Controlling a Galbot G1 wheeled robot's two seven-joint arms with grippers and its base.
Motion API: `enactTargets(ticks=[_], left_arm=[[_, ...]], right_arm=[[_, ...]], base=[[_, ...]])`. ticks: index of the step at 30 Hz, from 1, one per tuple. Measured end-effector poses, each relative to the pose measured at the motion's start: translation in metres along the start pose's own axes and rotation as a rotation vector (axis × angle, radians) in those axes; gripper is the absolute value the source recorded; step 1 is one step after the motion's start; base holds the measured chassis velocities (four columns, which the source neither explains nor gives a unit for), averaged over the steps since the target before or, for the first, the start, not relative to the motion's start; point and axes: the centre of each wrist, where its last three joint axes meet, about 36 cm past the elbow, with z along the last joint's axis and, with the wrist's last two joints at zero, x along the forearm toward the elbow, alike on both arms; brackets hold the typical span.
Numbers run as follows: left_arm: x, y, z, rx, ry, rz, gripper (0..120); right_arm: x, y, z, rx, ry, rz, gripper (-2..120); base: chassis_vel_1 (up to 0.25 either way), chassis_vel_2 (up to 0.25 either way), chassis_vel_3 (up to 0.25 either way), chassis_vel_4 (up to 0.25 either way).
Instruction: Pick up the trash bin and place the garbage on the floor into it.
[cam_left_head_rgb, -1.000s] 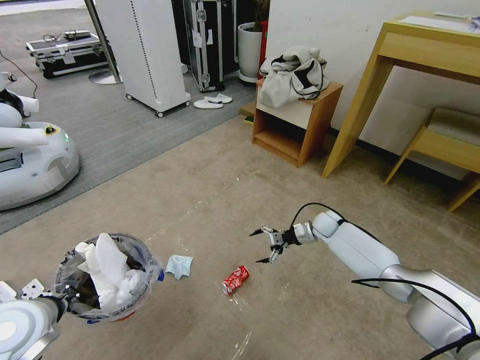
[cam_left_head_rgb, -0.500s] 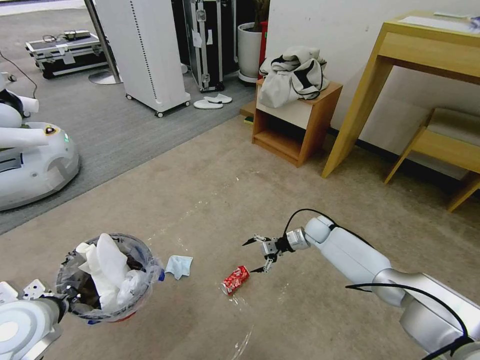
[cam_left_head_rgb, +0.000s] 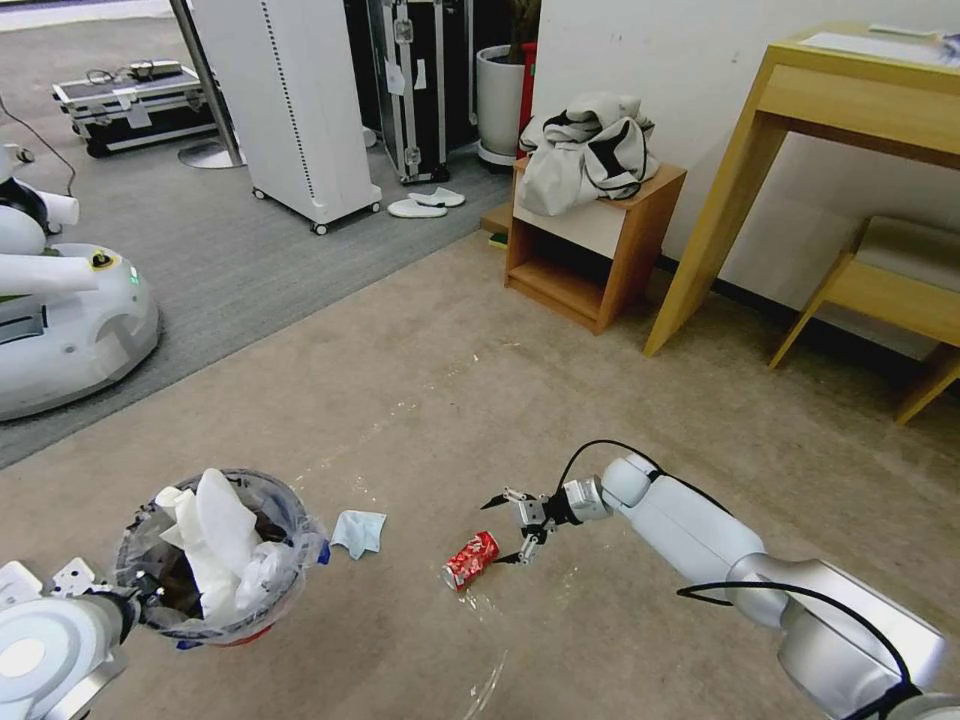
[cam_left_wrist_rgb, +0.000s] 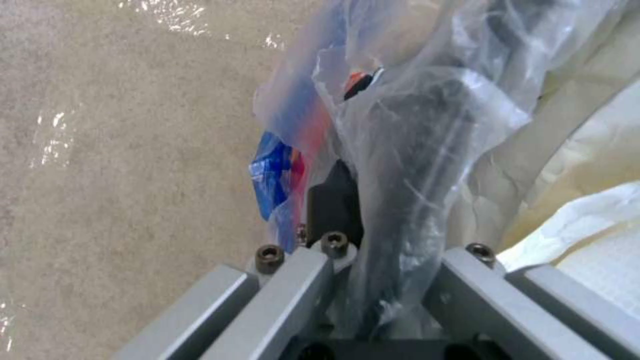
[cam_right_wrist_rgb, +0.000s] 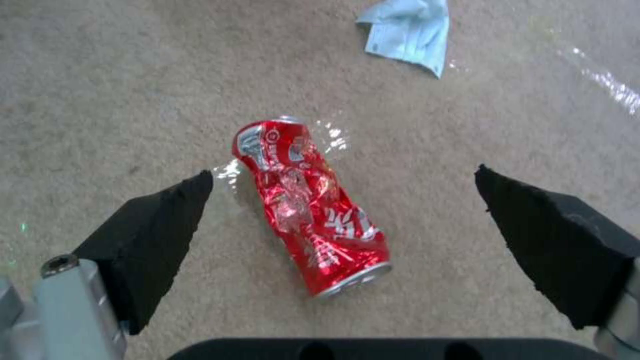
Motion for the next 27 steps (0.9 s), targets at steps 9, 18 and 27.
enactTargets(ticks=[9,18,27], left_arm=[[-0.001,0.0,0.002,-0.004,0.0,-0.003,0],[-0.001,0.0,0.005,-0.012,-0.001,0.001,0],[-0.005,0.0,0.005,-0.011,0.001,-0.001,0]], right_arm=[[-0.008,0.006,0.008,-0.064,-0.006,0.038,100],[-0.019,0.011,0.013,-0.155,-0.032,0.1,100],[-0.031,0.015,0.015,-0.2,-0.033,0.107,100]], base=[[0.0,0.0,0.0,0.0],[0.0,0.0,0.0,0.0],[0.0,0.0,0.0,0.0]])
